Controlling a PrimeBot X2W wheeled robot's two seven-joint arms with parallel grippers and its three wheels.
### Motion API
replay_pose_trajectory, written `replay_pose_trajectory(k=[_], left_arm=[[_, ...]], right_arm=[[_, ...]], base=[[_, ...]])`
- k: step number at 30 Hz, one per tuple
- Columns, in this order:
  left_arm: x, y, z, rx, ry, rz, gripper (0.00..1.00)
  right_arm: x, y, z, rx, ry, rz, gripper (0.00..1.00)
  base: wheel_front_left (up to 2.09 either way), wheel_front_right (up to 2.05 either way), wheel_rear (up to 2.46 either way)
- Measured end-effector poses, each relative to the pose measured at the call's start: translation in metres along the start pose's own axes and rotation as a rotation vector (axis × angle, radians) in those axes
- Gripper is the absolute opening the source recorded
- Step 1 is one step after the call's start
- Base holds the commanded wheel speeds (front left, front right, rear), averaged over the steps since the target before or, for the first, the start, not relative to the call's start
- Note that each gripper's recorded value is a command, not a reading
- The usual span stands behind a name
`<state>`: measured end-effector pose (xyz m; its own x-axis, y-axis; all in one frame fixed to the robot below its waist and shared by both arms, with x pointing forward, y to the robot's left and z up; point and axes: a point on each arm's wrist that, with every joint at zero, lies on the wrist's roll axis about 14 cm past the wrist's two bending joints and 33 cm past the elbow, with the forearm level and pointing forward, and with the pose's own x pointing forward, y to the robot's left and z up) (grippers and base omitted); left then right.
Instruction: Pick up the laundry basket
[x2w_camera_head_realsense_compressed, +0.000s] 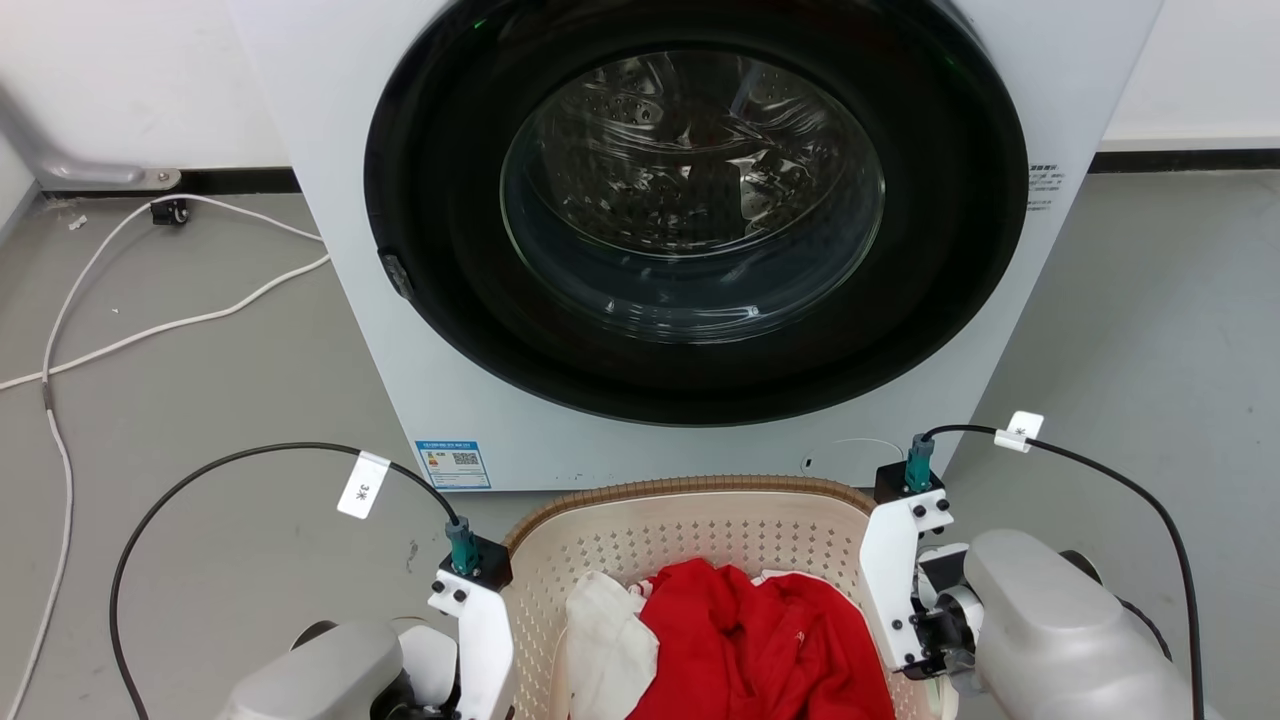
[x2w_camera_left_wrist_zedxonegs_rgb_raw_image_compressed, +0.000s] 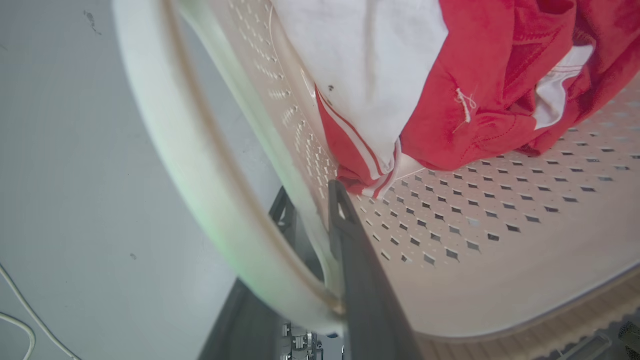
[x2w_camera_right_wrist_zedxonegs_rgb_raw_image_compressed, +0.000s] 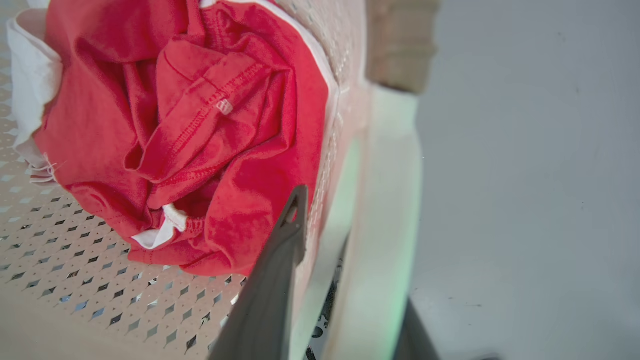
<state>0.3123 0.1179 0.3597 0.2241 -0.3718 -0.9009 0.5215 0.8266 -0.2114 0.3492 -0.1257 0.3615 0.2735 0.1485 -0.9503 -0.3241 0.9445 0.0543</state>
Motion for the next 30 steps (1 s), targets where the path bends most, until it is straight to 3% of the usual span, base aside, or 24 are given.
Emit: replay_pose_trajectory(k=[30], left_arm=[[-0.0009,-0.0001,0.0049,-0.01,0.01,-0.013,0.0]], right_arm=[[0.0013,-0.0028,-0.0023,0.038,0.028,0.01,0.0]], base=[[0.0,0.0,0.0]])
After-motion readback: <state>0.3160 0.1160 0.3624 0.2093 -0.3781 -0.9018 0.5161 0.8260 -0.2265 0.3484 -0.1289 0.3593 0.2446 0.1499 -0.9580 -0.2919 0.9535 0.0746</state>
